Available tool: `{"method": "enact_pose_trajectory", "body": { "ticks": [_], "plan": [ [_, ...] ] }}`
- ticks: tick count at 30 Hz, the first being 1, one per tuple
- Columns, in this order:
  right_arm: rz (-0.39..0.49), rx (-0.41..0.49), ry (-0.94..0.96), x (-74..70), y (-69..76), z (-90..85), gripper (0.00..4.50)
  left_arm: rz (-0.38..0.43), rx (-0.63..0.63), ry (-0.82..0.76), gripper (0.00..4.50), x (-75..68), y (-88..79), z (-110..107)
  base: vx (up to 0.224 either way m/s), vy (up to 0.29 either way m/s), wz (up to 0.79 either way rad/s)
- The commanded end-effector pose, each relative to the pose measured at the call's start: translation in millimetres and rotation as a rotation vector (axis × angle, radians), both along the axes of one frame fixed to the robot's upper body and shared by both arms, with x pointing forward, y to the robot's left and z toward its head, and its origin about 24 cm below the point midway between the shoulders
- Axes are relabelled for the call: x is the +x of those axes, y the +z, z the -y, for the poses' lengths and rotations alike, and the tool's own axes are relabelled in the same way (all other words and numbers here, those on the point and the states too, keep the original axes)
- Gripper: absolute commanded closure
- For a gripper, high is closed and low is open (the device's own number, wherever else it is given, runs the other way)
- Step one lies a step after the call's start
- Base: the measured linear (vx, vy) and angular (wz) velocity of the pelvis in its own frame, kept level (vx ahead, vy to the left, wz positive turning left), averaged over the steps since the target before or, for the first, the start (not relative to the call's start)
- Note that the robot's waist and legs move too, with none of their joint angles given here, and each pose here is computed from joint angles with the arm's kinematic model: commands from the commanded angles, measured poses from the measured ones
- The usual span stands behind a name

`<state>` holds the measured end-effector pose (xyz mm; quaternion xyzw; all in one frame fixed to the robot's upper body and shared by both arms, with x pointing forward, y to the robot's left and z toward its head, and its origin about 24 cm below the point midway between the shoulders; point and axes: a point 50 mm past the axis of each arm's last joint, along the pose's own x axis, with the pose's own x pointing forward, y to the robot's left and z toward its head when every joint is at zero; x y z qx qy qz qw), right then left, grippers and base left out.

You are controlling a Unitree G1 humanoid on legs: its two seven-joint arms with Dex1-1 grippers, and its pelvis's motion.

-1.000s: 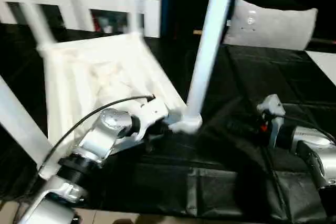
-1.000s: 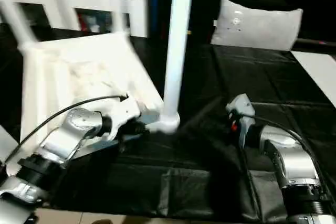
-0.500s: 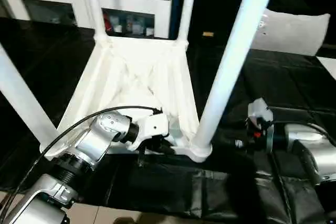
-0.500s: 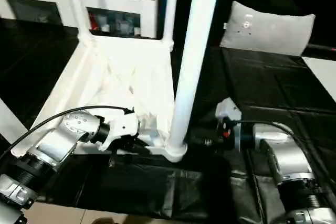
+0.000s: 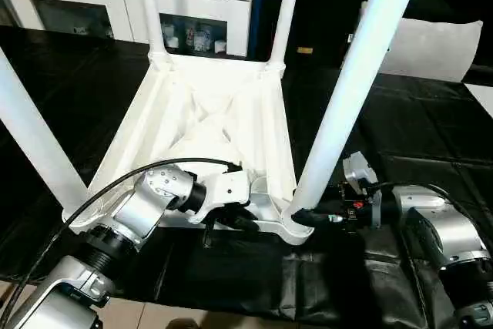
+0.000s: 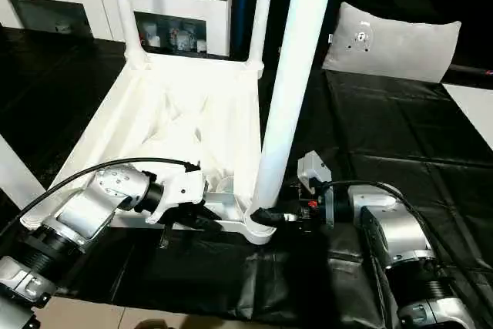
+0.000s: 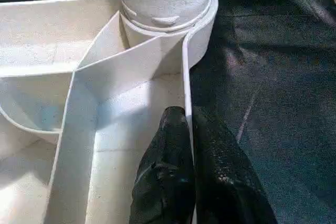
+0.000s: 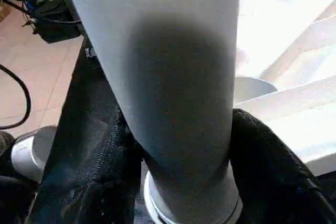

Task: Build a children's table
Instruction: Rotate leg to tighten

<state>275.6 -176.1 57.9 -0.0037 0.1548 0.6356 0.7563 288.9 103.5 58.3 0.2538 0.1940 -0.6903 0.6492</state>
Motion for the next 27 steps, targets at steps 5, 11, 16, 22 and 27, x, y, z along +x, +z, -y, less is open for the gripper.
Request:
{"method": "enact_pose_trajectory", "body": {
  "ticks": [5, 11, 16, 22, 27],
  "plan": [
    [-0.005, 0.04, -0.052, 0.1, 4.2, -2.1, 2.48, -0.005, -0.07, -0.038, 4.5, -0.5, 10.9, 14, 0.0, 0.0, 0.0],
    [-0.01, -0.041, -0.359, 18.2, -13.0, -13.7, 2.5, -0.021, -0.104, 0.129, 4.5, 5.6, 10.3, 23, 0.0, 0.0, 0.0],
    [-0.079, -0.118, -0.759, 42.1, -23.6, -29.0, 2.5, -0.014, -0.118, 0.37, 4.5, 17.8, 5.9, 38, 0.0, 0.0, 0.0],
    [-0.07, -0.091, -0.819, 38.1, -18.1, -49.3, 1.97, -0.009, -0.143, 0.493, 4.5, 23.3, 5.1, 55, 0.0, 0.0, 0.0],
    [-0.022, -0.039, -0.821, 33.9, -6.2, -50.7, 1.4, 0.028, -0.145, 0.446, 4.5, 20.6, 5.3, 55, 0.0, 0.0, 0.0]
  ]
}}
